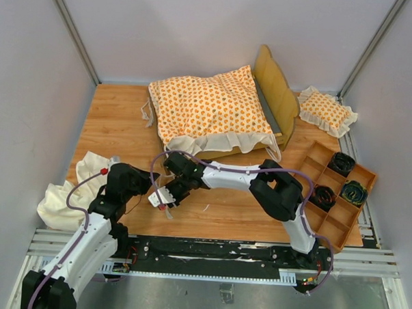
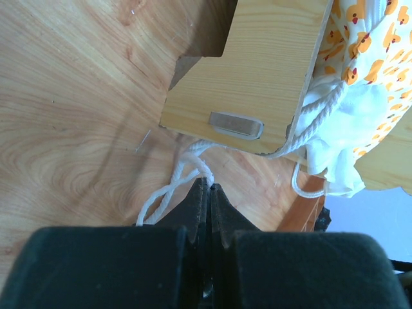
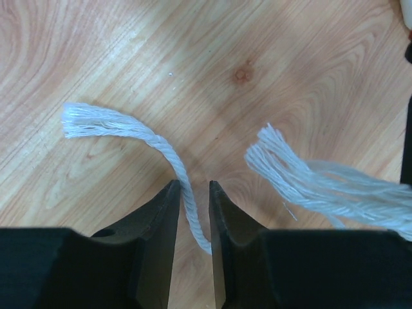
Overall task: Set up the pet bed
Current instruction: Tie the ropes to the bed frame.
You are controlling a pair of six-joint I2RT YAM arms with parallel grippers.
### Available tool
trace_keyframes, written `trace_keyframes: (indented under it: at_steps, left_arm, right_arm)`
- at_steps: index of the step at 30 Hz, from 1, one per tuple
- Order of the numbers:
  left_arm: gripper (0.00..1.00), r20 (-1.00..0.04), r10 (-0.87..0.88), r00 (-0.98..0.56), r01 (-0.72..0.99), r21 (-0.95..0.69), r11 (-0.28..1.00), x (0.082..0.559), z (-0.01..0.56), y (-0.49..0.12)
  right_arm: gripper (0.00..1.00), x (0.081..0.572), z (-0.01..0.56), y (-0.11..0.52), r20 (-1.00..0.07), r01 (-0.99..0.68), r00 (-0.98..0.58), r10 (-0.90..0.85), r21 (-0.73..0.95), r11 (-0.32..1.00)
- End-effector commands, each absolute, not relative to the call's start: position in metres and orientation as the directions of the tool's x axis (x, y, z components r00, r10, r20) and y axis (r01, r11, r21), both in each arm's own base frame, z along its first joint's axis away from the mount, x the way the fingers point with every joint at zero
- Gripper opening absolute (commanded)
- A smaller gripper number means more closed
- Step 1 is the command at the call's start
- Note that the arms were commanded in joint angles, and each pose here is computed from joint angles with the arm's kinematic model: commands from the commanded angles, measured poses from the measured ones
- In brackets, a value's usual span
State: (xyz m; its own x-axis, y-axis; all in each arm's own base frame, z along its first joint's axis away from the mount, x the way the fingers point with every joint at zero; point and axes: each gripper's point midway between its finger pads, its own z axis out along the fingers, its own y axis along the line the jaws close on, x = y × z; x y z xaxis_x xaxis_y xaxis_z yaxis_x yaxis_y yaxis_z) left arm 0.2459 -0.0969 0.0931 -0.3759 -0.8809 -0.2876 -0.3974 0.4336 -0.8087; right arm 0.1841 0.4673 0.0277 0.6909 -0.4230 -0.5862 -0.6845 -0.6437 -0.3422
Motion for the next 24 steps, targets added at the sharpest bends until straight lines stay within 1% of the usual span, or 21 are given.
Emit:
trace_keyframes:
  at_steps: [1, 6, 10, 12, 14, 19, 24]
  left_arm:
    - [0.0, -0.298, -0.89, -0.344, -0.392, -0.816, 0.425, 0.251, 0.095, -0.092]
    - [0.0, -0.292, -0.893, -0.342, -0.393, -0.819, 0.418, 0.251, 0.096, -0.092]
    - [0.0, -0.298, -0.891, -0.342, -0.39, -0.818, 0.423, 0.252, 0.095, -0.092]
    - [0.0, -0.302, -0.888, -0.347, -0.395, -0.812, 0.431, 0.251, 0.091, -0.091]
    - [0.0, -0.301, -0.885, -0.355, -0.4, -0.807, 0.434, 0.25, 0.088, -0.092]
    - [0.0, -0.305, -0.881, -0.362, -0.394, -0.806, 0.442, 0.249, 0.087, -0.092]
    - [0.0, -0.306, -0.88, -0.363, -0.412, -0.794, 0.446, 0.247, 0.083, -0.091]
  right_arm:
    - [0.25, 0.178, 0.006, 0.445, -0.571, -0.671, 0.681, -0.459, -0.236, -0.702]
    - [0.21, 0.171, 0.002, 0.432, -0.555, -0.661, 0.674, -0.488, -0.159, -0.733]
    - [0.11, 0.17, -0.002, 0.426, -0.537, -0.658, 0.67, -0.512, -0.111, -0.745]
    - [0.07, 0.174, -0.001, 0.424, -0.522, -0.658, 0.677, -0.519, -0.113, -0.744]
    - [0.01, 0.179, 0.003, 0.425, -0.517, -0.661, 0.68, -0.519, -0.127, -0.739]
    - [0.0, 0.179, 0.02, 0.423, -0.561, -0.679, 0.652, -0.51, -0.134, -0.721]
    - [0.0, 0.176, 0.03, 0.412, -0.575, -0.695, 0.632, -0.519, -0.123, -0.709]
